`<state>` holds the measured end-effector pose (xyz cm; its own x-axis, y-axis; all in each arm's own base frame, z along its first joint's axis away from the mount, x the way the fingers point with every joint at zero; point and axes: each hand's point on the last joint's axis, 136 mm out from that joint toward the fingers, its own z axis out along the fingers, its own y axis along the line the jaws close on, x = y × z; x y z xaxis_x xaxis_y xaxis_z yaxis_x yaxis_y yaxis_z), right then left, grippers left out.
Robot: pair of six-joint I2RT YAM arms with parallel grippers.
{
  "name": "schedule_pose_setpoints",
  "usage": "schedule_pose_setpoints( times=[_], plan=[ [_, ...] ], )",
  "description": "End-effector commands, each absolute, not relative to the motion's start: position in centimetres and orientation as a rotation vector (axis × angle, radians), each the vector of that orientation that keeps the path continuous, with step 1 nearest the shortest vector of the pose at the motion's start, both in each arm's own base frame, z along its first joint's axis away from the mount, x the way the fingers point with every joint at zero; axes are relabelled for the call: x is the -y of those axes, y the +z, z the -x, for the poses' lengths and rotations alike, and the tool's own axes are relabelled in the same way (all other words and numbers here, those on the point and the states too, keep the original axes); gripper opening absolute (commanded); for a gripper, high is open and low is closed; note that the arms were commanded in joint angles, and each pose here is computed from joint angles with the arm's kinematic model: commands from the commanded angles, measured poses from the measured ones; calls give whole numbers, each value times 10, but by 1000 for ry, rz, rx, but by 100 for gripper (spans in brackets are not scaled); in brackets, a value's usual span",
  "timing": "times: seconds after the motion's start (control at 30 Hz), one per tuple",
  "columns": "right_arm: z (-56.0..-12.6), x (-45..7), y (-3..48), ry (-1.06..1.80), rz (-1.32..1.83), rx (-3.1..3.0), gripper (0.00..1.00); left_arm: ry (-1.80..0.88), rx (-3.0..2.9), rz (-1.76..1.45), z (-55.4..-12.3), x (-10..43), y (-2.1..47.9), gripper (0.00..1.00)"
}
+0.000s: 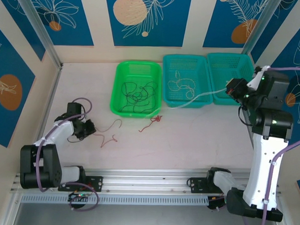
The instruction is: Untangle the cables
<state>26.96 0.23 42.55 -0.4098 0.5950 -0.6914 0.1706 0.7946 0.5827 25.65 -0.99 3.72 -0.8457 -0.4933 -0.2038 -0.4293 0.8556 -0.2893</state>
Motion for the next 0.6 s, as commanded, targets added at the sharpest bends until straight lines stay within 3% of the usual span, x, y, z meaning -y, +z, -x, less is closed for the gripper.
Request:
schedule_pose_setpoints(
  times=[0.0,0.13,0.3,0.43,0.57],
  plan=[
    [-275,-9,472,621,-502,-1829,0,-213,-2769,766,-251,-12,29,25],
    [-281,-44,470,880,-429,-1850,0,-219,-2749,745,-256,-12,33,34],
    [-284,-58,483,904,-350,-1839,0,-279,-2720,685,-263,-6,42,47],
    [-288,-48,503,824,-355,-1805,0,-307,-2644,645,-271,-4,69,67],
    [-297,-36,532,768,-363,-1743,0,-266,-2544,553,-282,-10,113,94]
  ],
)
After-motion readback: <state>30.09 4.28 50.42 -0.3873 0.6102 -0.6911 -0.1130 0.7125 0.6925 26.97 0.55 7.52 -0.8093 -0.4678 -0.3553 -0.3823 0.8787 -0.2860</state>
